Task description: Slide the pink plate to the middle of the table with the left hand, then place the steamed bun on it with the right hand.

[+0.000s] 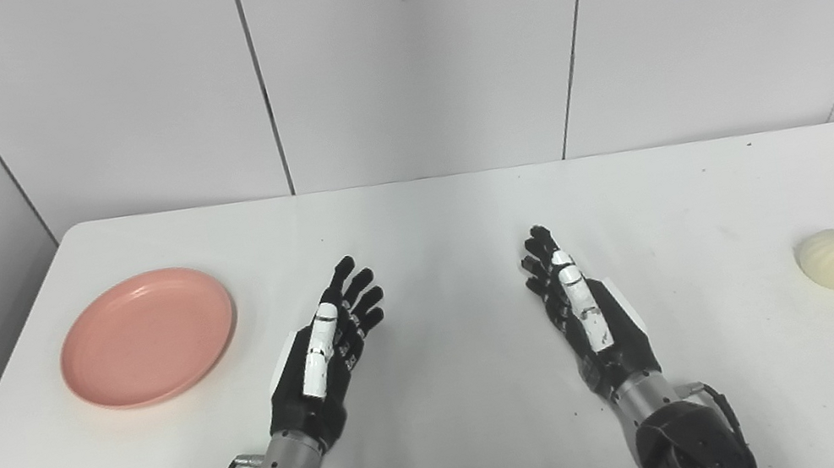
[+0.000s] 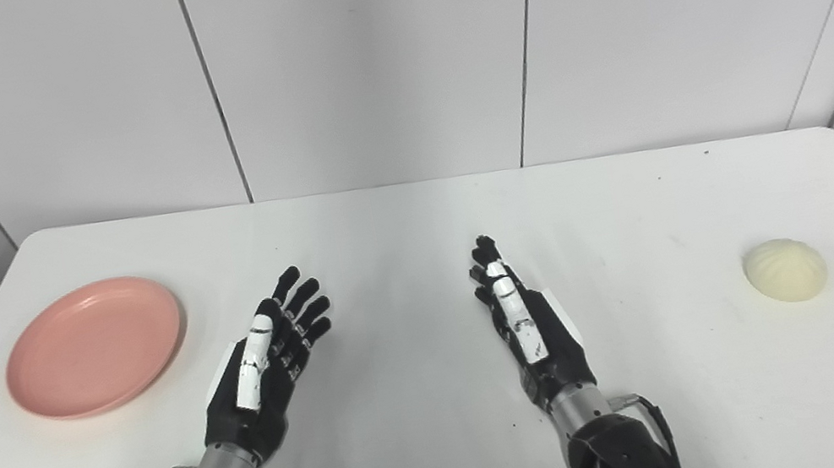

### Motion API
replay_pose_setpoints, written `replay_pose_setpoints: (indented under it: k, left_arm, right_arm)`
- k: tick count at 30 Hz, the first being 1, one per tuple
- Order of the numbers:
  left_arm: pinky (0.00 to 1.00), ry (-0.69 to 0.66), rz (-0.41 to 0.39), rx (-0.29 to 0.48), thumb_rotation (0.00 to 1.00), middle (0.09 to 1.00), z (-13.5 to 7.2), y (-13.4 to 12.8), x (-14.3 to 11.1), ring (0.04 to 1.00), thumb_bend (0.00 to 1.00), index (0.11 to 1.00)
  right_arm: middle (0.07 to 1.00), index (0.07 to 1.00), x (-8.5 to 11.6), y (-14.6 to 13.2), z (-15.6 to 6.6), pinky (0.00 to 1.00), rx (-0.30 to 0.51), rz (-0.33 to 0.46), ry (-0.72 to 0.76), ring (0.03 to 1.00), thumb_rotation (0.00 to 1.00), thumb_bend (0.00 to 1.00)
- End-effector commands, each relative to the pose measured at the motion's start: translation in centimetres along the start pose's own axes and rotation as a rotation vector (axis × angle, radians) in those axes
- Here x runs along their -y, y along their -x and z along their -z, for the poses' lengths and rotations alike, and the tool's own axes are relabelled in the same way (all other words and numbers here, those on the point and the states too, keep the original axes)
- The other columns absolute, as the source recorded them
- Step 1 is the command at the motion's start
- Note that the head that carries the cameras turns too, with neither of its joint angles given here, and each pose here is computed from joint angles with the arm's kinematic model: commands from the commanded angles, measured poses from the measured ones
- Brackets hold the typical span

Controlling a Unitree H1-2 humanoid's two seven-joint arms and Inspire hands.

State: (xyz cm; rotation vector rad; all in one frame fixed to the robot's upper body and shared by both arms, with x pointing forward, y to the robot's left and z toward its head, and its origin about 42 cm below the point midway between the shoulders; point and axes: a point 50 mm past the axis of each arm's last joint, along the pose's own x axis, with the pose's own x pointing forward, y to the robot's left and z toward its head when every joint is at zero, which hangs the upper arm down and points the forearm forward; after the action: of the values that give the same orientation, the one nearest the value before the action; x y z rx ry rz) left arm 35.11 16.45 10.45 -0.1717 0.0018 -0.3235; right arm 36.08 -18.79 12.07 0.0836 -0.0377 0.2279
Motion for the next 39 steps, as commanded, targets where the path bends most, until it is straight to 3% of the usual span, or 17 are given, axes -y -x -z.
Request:
replay_pose_setpoints:
  k: [1, 19, 39]
  left_arm:
    - [0.93, 0.057, -0.058, -0.246, 1.0, 0.956, 5.8, 3.6, -0.7, 0.934, 0.46, 0.956]
    - [0.95, 0.058, -0.037, -0.237, 1.0, 0.978, 6.8, 1.7, 2.0, 0.955, 0.42, 0.982]
    - [0.96, 0.047, -0.028, -0.228, 1.0, 0.985, 6.9, 1.2, 2.4, 0.966, 0.41, 0.995]
  right_arm:
    - [1.0, 1.0, 0.8, 1.5, 2.2, 1.0, -0.089, 0.022, -0.009, 1.0, 1.0, 0.22]
    - [1.0, 1.0, 3.1, 1.7, 1.7, 1.0, -0.09, 0.022, -0.007, 1.0, 1.0, 0.14]
    - [1.0, 1.0, 3.1, 1.8, 1.3, 1.0, -0.091, 0.026, -0.014, 1.0, 1.0, 0.09]
